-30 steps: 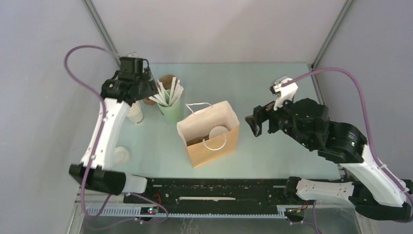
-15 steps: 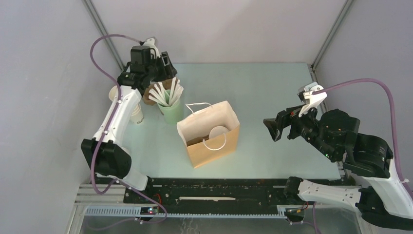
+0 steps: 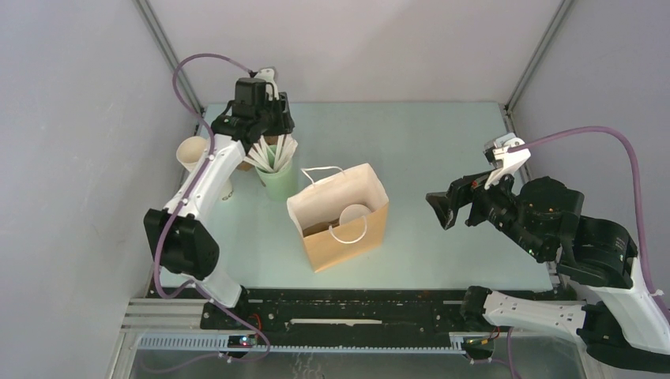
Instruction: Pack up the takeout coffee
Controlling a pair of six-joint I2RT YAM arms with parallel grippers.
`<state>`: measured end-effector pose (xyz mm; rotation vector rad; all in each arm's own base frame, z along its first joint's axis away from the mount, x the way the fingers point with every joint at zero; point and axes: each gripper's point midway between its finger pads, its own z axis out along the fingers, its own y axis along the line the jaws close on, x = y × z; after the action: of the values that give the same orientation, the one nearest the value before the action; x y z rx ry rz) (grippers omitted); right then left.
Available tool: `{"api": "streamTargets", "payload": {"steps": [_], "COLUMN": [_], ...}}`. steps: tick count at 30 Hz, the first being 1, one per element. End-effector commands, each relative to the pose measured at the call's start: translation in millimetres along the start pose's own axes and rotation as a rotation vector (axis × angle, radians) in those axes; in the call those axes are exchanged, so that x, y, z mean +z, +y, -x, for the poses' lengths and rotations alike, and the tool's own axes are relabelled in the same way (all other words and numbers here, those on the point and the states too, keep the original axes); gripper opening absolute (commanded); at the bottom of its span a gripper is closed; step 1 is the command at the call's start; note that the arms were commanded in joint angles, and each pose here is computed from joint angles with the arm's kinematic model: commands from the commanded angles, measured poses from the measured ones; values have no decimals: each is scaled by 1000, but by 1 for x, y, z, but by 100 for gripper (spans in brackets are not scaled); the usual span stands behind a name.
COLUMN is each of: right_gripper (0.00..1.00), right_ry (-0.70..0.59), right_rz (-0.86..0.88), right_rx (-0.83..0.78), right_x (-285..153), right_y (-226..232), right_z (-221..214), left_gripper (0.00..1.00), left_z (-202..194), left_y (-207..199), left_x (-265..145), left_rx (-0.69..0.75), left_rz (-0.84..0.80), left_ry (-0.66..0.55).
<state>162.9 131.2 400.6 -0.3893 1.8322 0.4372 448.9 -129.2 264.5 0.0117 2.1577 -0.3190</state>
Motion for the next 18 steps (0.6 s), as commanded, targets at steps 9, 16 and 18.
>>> {"api": "streamTargets", "payload": {"steps": [9,16,18], "right_gripper": [100,100,100], "right_ry": [-6,-3,-3], "right_rz": [35,42,38], "right_rx": [24,25,24], "right_x": [5,5,5], "right_y": [10,11,10], "right_z": [3,2,1], "left_gripper": [27,13,24], "left_z": [20,19,16], "left_y": [15,15,18], "left_x": [-31,-32,-33], "left_rx": [63,63,65], "left_rz": [86,93,107], "left_ry": [-76,-50,-44]}}
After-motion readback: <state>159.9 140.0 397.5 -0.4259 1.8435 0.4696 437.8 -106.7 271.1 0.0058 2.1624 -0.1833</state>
